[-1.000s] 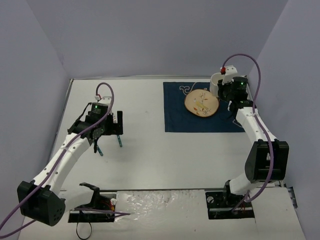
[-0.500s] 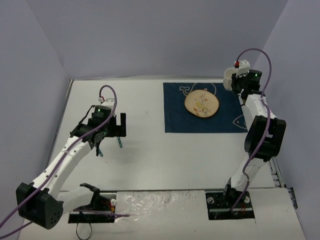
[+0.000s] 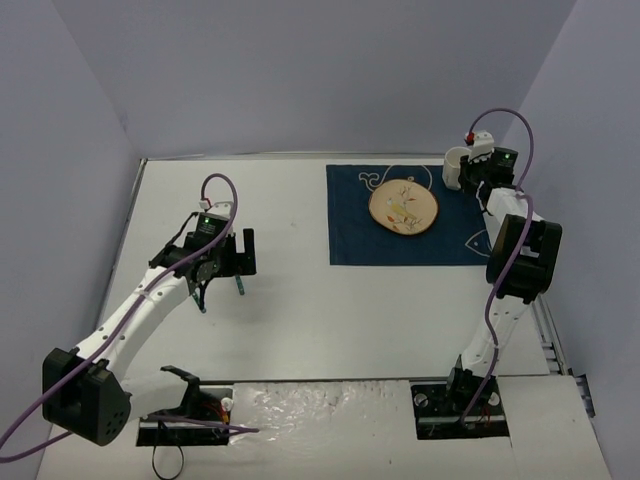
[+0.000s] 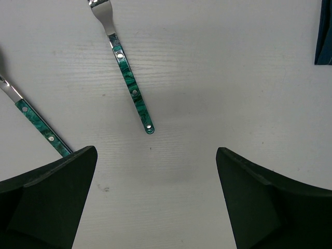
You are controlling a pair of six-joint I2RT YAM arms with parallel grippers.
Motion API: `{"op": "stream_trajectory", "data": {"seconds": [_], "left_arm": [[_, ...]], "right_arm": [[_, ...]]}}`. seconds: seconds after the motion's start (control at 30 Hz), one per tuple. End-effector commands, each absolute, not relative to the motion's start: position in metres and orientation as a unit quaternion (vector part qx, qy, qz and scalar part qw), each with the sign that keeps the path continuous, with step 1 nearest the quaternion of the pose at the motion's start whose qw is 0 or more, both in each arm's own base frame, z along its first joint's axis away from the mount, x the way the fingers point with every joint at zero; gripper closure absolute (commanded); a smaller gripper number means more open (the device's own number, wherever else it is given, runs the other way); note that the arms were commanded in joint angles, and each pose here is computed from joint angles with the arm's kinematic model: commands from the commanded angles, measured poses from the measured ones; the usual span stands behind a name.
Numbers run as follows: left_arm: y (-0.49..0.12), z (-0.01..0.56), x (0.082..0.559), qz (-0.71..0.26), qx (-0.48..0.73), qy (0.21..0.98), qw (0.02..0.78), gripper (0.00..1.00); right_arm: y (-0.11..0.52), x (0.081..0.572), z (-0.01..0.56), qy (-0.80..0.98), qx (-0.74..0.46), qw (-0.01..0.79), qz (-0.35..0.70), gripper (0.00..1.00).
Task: Set the dinner table for one person
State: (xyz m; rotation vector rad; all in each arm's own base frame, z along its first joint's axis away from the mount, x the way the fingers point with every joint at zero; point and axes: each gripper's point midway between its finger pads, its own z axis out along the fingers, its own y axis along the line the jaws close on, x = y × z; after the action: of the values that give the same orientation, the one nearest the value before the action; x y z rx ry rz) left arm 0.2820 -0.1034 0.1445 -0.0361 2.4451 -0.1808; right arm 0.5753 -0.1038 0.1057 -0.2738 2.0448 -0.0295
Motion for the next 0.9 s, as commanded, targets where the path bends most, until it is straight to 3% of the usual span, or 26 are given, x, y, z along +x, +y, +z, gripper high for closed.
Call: {"op": "stream_trajectory", "data": {"seconds": [0.0,0.63,0.73,0.87], "left_arm": [[-0.104,0.148,0.295,-0.071,-0.033,0.93,0.359,0.03],[-0.11,0.133,0.305,-0.073,-0.045,0.934,0.346,0.03],[-0.111,0.13,0.305,-0.074,-0.047,0.935,0.344,0.03],[-0.11,0.124,0.303,-0.074,-0.052,0.937,0.337,0.03]], "right_arm": [[-0.114,0.619,0.218,0.747,-0.141,0.647,-0.052,1.0],[-0.13,0.63,0.182,0.762,-0.132,0.633,-0.033,0.94],[-0.132,0.627,0.174,0.77,-0.134,0.624,-0.035,0.88],[-0.136,0.62,0.173,0.774,-0.13,0.618,-0.045,0.63]]}}
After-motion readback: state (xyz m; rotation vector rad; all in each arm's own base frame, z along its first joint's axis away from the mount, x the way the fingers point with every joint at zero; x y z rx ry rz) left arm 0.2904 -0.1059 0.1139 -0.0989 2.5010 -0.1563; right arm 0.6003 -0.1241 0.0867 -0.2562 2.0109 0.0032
